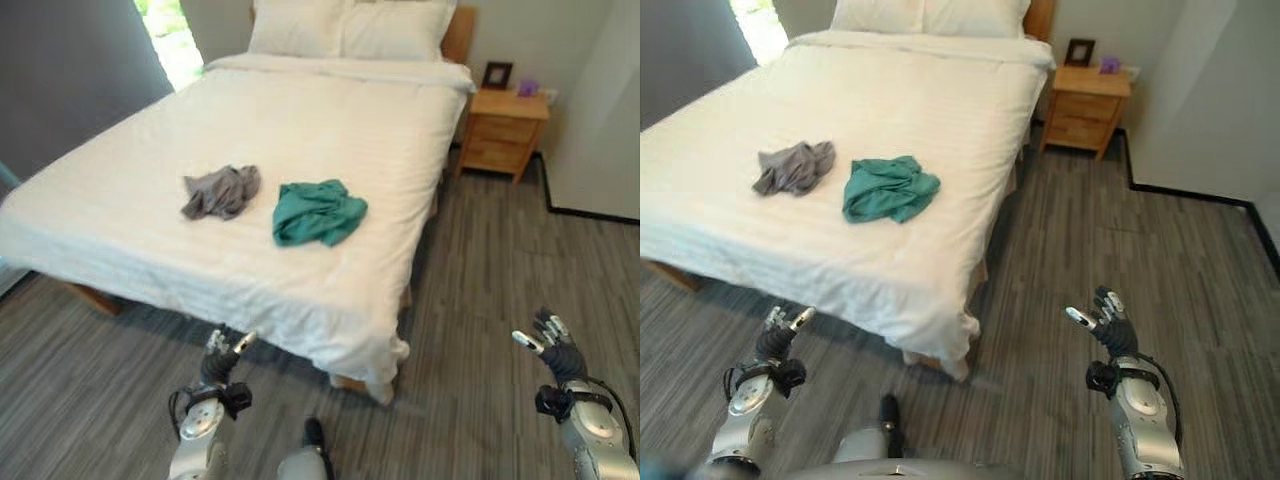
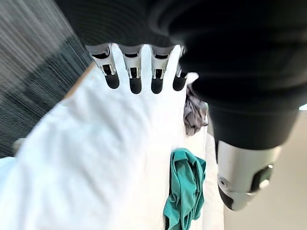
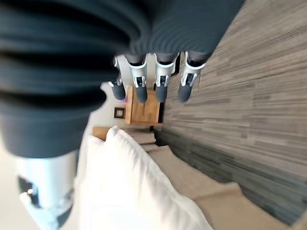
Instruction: Pick up bed clothes into laundry basket.
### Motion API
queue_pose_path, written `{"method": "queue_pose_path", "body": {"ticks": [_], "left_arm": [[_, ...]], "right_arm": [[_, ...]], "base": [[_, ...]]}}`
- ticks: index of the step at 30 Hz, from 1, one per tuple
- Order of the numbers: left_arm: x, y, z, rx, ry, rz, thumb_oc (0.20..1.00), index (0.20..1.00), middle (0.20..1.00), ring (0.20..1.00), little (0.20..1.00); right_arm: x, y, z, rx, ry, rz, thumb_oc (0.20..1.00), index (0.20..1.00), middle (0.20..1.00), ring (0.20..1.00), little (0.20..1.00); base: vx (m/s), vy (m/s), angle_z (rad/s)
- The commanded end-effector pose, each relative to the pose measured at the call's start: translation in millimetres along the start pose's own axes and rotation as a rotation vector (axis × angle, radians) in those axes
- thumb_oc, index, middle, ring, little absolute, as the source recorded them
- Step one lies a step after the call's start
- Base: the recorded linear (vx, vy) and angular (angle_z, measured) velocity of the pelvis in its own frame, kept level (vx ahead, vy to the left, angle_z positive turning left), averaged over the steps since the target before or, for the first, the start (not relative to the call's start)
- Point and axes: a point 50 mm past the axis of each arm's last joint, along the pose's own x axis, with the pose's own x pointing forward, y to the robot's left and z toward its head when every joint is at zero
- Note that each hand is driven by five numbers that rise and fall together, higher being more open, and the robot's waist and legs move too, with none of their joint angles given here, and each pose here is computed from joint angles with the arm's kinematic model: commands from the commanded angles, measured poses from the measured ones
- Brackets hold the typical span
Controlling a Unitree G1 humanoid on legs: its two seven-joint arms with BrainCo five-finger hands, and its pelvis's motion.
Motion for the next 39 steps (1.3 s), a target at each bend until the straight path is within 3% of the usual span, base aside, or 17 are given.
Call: {"method": "queue_pose_path", "body": {"ticks": [1, 8, 9, 11, 19, 20, 22, 23, 28, 30, 39], "left_arm": [[5.1, 22.6, 51.7, 0.064, -0.215, 0.024, 1.0, 1.0, 1.0, 1.0, 1.0], [9.2, 22.3, 47.4, 0.074, -0.196, 0.023, 1.0, 1.0, 1.0, 1.0, 1.0], [10.4, 23.0, 54.6, 0.117, -0.224, 0.027, 1.0, 1.0, 1.0, 1.0, 1.0], [7.7, 22.2, 34.5, 0.097, -0.15, 0.029, 1.0, 1.0, 1.0, 1.0, 1.0], [-1.5, 12.5, 8.8, 0.039, -0.07, -0.007, 1.0, 1.0, 1.0, 1.0, 1.0], [-4.4, 14.5, 7.8, 0.064, -0.067, -0.017, 1.0, 1.0, 1.0, 1.0, 1.0], [-5.4, 16.4, 8.8, 0.069, -0.072, -0.013, 1.0, 1.0, 1.0, 1.0, 1.0], [-7.8, 21.9, 8.9, 0.074, -0.075, 0.001, 1.0, 1.0, 1.0, 1.0, 1.0], [-10.8, 20.9, 10.0, 0.089, -0.082, -0.015, 1.0, 1.0, 1.0, 1.0, 1.0], [-12.6, 24.5, 9.1, 0.086, -0.07, -0.026, 1.0, 1.0, 1.0, 1.0, 1.0], [-9.7, 47.1, 22.0, 0.048, -0.099, 0.047, 1.0, 1.0, 1.0, 1.0, 1.0]], "right_arm": [[10.3, 17.3, 44.3, -0.066, -0.209, 0.093, 1.0, 1.0, 1.0, 1.0, 1.0], [7.0, 10.1, 54.2, -0.156, -0.241, 0.139, 1.0, 1.0, 1.0, 1.0, 1.0], [9.0, -1.5, 64.9, -0.289, -0.268, 0.114, 1.0, 1.0, 1.0, 1.0, 1.0], [1.5, 13.1, 60.5, -0.197, -0.261, 0.215, 1.0, 1.0, 1.0, 1.0, 1.0], [10.2, 15.7, 61.5, -0.237, -0.262, 0.221, 1.0, 1.0, 1.0, 1.0, 1.0], [14.5, 19.5, 67.6, -0.366, -0.277, 0.253, 1.0, 1.0, 1.0, 1.0, 1.0], [17.7, 21.7, 72.5, -0.407, -0.294, 0.262, 1.0, 1.0, 1.0, 1.0, 1.0], [30.1, 29.9, 92.5, -0.602, -0.369, 0.275, 1.0, 1.0, 1.0, 1.0, 1.0], [56.6, 44.4, 126.0, -0.876, -0.462, 0.224, 1.0, 1.0, 1.0, 1.0, 1.0], [87.5, 66.2, 161.2, -1.134, -0.521, 0.186, 1.0, 1.0, 1.0, 1.0, 1.0], [139.4, 116.8, 189.3, -1.457, -0.405, 0.177, 1.0, 1.0, 1.0, 1.0, 1.0]], "base": [[0.39, 0.385, 0.37], [0.33, 0.073, 0.67], [0.25, -0.072, 0.84], [0.18, -0.097, 0.73], [0.09, -0.035, 0.26], [0.03, -0.032, 0.19], [0.01, -0.033, 0.09], [0.04, -0.018, 0.08], [-0.02, 0.006, 0.03], [-0.04, 0.01, 0.55], [-0.06, -0.012, 0.33]]}}
